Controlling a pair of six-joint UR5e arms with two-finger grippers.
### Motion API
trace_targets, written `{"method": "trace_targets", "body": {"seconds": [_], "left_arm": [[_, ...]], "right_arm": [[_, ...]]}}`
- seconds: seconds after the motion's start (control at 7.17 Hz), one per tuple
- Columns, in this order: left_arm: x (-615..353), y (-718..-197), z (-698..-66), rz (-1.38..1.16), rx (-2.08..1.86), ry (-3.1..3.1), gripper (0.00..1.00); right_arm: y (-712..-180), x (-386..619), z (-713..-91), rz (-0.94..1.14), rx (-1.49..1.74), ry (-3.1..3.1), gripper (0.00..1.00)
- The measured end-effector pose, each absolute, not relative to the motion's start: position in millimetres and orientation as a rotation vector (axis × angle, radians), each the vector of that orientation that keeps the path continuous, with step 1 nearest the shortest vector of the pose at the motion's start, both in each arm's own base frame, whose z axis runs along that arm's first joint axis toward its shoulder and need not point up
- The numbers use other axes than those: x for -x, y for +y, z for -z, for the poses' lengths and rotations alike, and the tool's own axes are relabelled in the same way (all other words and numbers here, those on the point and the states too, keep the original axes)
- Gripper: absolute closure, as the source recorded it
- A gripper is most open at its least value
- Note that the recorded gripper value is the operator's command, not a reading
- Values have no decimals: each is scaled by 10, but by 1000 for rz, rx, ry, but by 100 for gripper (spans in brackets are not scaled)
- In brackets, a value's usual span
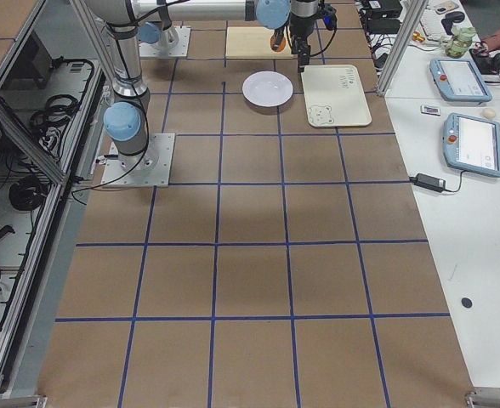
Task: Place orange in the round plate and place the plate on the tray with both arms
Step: 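Carry the orange with the left gripper over the white bowl, then open the left gripper to drop the orange into the bowl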
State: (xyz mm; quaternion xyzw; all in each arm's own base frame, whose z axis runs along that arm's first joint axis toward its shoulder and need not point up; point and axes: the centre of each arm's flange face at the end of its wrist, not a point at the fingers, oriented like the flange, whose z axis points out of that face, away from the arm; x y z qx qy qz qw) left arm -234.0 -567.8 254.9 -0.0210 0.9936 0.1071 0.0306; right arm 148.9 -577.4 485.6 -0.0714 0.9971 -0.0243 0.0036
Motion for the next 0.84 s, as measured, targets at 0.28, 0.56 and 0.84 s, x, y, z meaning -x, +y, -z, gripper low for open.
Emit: {"method": "trace_targets", "body": {"seconds": [0.28, 0.56, 0.84], "left_arm": [[3104, -5444, -2423, -300, 283, 3085, 76], [3558, -5267, -2250, -308, 385, 3106, 73], [3683, -5168, -2016, -370, 383, 3107, 0]], "right_arm": [[-5790, -1489, -4818, 67, 221, 3126, 0], [-5799, -1489, -4804, 67, 220, 3126, 0], [-5802, -1492, -4800, 70, 218, 3123, 0]]}}
